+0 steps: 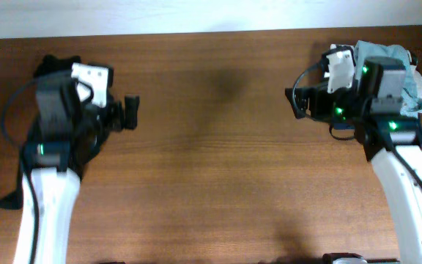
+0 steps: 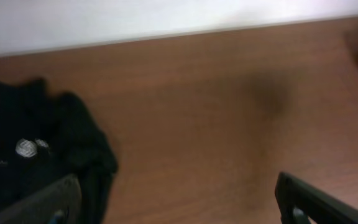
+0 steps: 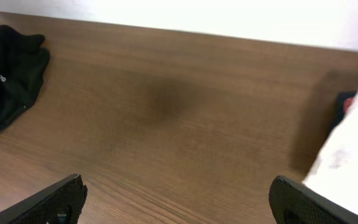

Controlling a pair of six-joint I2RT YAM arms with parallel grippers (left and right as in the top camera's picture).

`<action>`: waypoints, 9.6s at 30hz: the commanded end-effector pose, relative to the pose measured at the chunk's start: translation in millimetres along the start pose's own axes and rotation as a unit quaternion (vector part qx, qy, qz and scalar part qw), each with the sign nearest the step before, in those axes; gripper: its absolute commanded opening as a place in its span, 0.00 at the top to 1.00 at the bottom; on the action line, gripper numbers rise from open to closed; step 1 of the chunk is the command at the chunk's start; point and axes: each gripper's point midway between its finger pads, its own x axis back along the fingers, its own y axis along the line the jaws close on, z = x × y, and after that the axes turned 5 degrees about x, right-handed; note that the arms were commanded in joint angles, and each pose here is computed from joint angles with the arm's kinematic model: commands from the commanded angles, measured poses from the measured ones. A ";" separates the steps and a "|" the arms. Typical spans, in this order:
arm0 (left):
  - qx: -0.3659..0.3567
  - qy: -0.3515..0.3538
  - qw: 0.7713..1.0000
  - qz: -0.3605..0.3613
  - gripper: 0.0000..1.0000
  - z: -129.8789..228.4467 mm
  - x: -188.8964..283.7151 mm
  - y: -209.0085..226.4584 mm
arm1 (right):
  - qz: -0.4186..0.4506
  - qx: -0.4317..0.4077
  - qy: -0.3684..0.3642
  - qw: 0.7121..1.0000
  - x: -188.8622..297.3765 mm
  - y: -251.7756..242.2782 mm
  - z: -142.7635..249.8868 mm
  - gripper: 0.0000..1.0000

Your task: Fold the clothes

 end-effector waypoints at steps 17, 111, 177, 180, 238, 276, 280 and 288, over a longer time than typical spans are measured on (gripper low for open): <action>0.053 0.051 0.969 -0.235 0.01 5.0 -103.3 127.1 | -0.042 -0.048 0.035 0.997 -31.0 1.8 13.0 0.01; 0.008 -0.127 0.992 0.002 0.99 -115.4 -37.1 -88.4 | -0.314 -0.182 -0.011 0.932 -163.4 147.0 -18.3 0.14; -0.160 0.124 0.967 0.158 0.19 23.4 -62.4 -172.4 | 0.048 0.042 -0.027 0.998 -12.4 17.8 -157.8 0.96; -0.205 0.144 0.945 0.208 0.19 44.3 -50.8 -206.7 | 0.048 0.042 -0.027 0.998 -12.3 17.4 -157.5 0.96; -0.135 0.030 0.983 -0.117 0.99 -6.7 -116.6 -143.4 | 0.055 -0.010 -0.008 0.998 2.1 -17.0 -142.7 0.96; 0.040 -0.180 0.969 -0.162 0.99 -82.5 171.9 -31.8 | 0.076 -0.022 -0.053 0.995 235.4 69.6 -84.3 0.96; 0.040 -0.181 0.971 -0.148 0.99 -76.2 183.5 -34.7 | 0.084 -0.018 -0.064 0.994 254.1 78.3 -76.0 0.96; 0.046 -0.167 0.976 -0.128 0.99 -63.6 189.9 -38.8 | 0.091 -0.010 -0.083 0.992 277.2 89.9 -66.8 0.96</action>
